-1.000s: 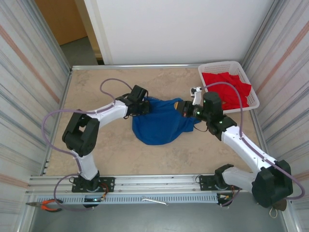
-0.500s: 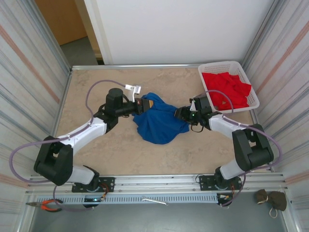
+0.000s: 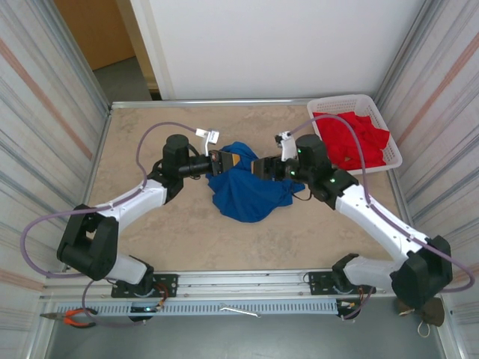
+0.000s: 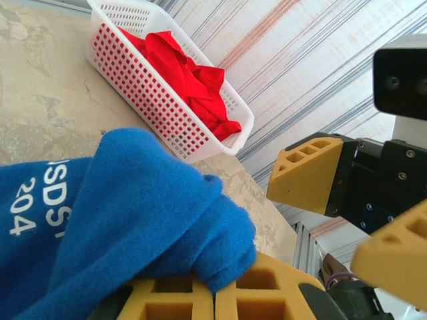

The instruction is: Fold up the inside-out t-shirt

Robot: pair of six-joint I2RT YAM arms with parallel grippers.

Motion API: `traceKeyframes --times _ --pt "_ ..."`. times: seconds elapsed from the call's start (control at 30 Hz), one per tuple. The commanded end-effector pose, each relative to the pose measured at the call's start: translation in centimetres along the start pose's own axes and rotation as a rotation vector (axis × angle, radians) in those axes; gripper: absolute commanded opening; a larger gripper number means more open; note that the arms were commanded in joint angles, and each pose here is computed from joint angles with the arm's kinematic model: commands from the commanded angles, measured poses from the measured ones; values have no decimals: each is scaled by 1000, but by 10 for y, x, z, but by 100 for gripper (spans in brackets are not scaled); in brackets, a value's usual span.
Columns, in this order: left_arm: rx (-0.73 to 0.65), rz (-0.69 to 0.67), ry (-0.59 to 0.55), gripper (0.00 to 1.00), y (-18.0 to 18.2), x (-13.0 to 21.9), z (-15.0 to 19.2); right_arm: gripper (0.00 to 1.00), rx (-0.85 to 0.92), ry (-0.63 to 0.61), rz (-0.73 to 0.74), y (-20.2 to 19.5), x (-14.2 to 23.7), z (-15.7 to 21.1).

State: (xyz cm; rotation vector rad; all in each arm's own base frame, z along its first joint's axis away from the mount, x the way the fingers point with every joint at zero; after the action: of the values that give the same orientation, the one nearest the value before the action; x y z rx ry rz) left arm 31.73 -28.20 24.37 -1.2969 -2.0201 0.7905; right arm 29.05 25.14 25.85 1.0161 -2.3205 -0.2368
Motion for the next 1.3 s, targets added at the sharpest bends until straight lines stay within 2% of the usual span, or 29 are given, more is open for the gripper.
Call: traceKeyframes --times 0.0,0.1,0.17,0.2,0.23,0.3,0.4,0.53,0.67,0.73,0.77,0.83,0.93,1.03,1.17,1.27 --pt "-41 64 -21 0 -19 -1 -15 67 77 56 13 -1 -16 2" --pt "-37 68 -19 0 -21 -1 -16 66 84 67 8 -2 -31 -2" --pt "-36 73 -16 0 -22 -1 -16 61 85 78 10 -4 -40 -4" --pt "-36 74 -16 0 -22 -1 -16 53 85 82 15 -6 -44 -4" --pt "-31 70 -15 0 -21 -1 -16 38 83 88 19 -9 -47 -4" --pt "-18 56 -20 0 -17 -1 -16 0 68 91 24 -15 -46 -5" --pt "47 0 -63 0 6 8 -21 0 13 30 18 -27 -24 -16" --pt "155 -60 -136 0 46 28 -26 0 -96 -117 2 -45 29 -35" --pt "185 -65 -128 2 59 29 -24 0 -137 -189 -56 -40 55 -44" --pt "191 -63 -118 33 60 26 -24 0 -149 -183 -92 -35 54 -45" --pt "196 -68 -119 44 61 26 -24 0 -153 -182 -99 -34 52 -45" --pt "199 -94 -129 58 62 29 -22 0 -151 -179 -109 -32 50 -44" --pt "169 -166 -127 65 59 32 -17 0 -150 -170 -120 -32 47 -41" --pt "74 -251 -65 70 45 25 -7 0 -139 -161 -138 -30 47 -37" --pt "-50 -318 49 72 30 3 7 0 -116 -161 -145 -28 49 -31" --pt "-59 -332 84 73 32 -12 13 0 -119 -159 -143 -28 51 -27"
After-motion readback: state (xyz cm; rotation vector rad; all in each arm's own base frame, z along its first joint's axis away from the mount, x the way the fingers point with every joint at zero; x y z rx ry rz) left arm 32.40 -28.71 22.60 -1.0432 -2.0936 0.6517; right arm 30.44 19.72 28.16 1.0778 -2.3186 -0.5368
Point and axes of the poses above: each hand's point on the last joint's axis, 136 mm out from that joint toward the fingers, its own x axis back along the fingers, its own y axis along the line the jaws close on, z = x × y, the point moved 1 cm from there along x, back along the fingers, and after that the axes turned 7 degrees about x, right-handed, at the moved point
